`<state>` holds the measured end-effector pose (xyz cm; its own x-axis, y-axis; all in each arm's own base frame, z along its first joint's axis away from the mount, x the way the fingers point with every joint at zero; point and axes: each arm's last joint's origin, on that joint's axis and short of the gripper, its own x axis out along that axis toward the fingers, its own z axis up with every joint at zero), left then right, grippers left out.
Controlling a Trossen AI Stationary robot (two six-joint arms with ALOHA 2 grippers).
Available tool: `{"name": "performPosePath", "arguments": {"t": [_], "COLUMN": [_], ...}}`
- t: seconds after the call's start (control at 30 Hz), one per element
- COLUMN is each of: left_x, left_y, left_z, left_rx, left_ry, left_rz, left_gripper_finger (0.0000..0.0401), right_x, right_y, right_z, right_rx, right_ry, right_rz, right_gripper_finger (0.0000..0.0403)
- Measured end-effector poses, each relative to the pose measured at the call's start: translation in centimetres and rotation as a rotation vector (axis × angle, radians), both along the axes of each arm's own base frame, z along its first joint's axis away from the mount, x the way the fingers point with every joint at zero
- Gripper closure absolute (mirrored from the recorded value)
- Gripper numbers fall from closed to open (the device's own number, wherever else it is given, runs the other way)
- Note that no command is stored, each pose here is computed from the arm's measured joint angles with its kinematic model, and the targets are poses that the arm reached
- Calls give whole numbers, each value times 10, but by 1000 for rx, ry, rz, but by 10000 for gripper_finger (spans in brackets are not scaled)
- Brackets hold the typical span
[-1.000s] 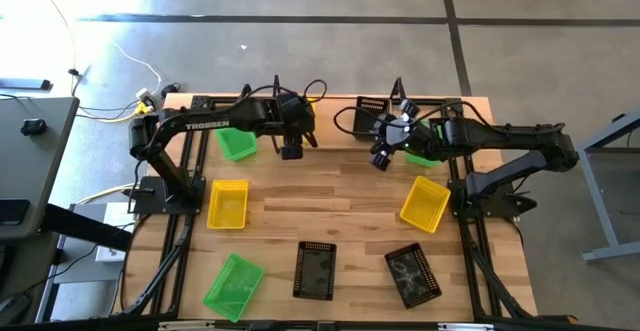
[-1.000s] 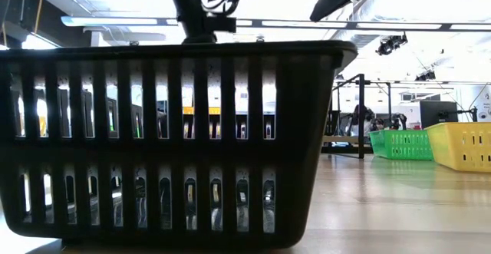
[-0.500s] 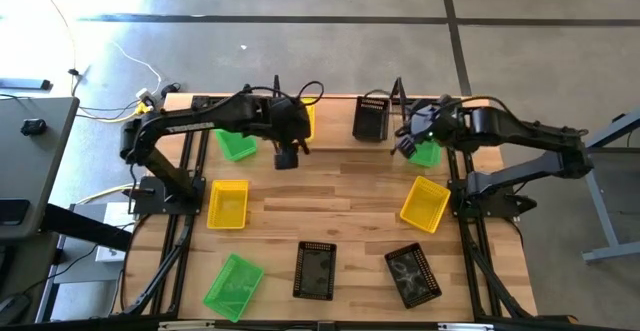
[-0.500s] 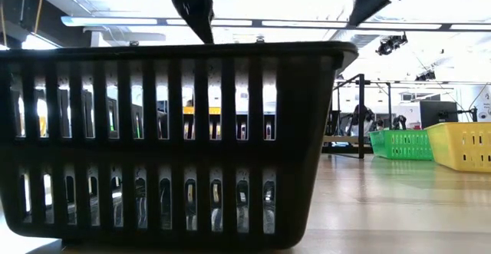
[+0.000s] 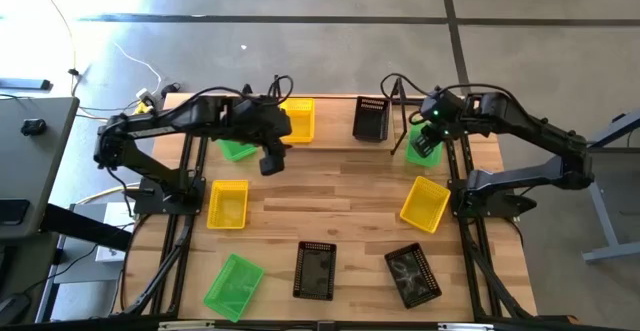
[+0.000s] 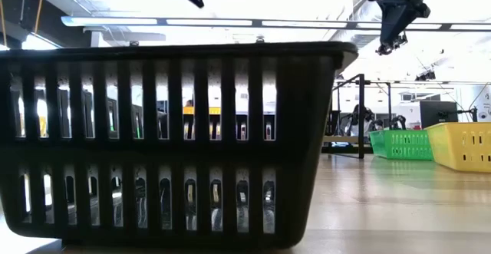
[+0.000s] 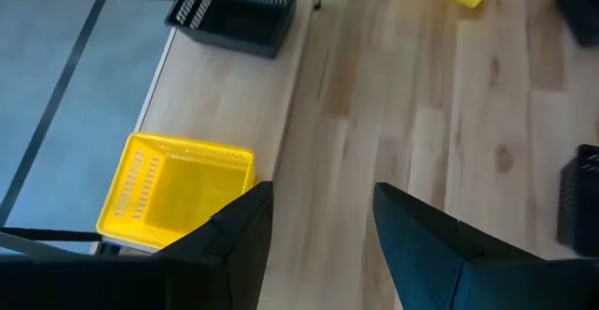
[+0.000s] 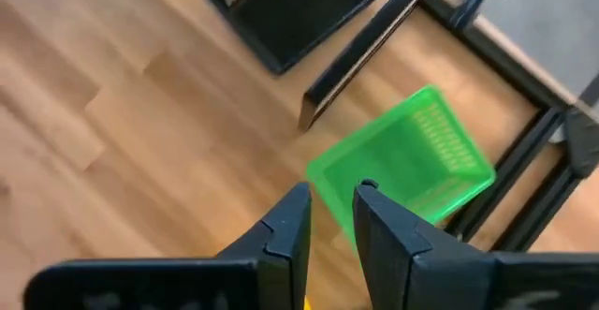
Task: Stack baskets on shelf by color
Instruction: Put the top right green bin on the shelf
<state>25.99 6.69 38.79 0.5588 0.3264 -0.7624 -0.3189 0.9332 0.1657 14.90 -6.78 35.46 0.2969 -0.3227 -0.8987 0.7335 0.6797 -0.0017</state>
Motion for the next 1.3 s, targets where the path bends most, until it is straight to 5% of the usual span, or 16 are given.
{"name": "performPosePath", "arguments": {"t": [0.57, 0.9, 1.3], "left_x": [-5, -5, -4], "left_y": [-11, -12, -12], "left_z": [6, 6, 6], "left_rx": [6, 0, -13], "left_ry": [-28, -32, -39], "left_rz": [-15, -11, 5], "left_gripper_finger": [225, 225, 225], "right_x": [5, 6, 8], "right_y": [10, 19, 26], "right_z": [-75, -118, -133], "right_rx": [109, 44, -99], "right_ry": [175, 296, 369], "right_rz": [159, 447, 502], "right_gripper_finger": [334, 334, 334]}}
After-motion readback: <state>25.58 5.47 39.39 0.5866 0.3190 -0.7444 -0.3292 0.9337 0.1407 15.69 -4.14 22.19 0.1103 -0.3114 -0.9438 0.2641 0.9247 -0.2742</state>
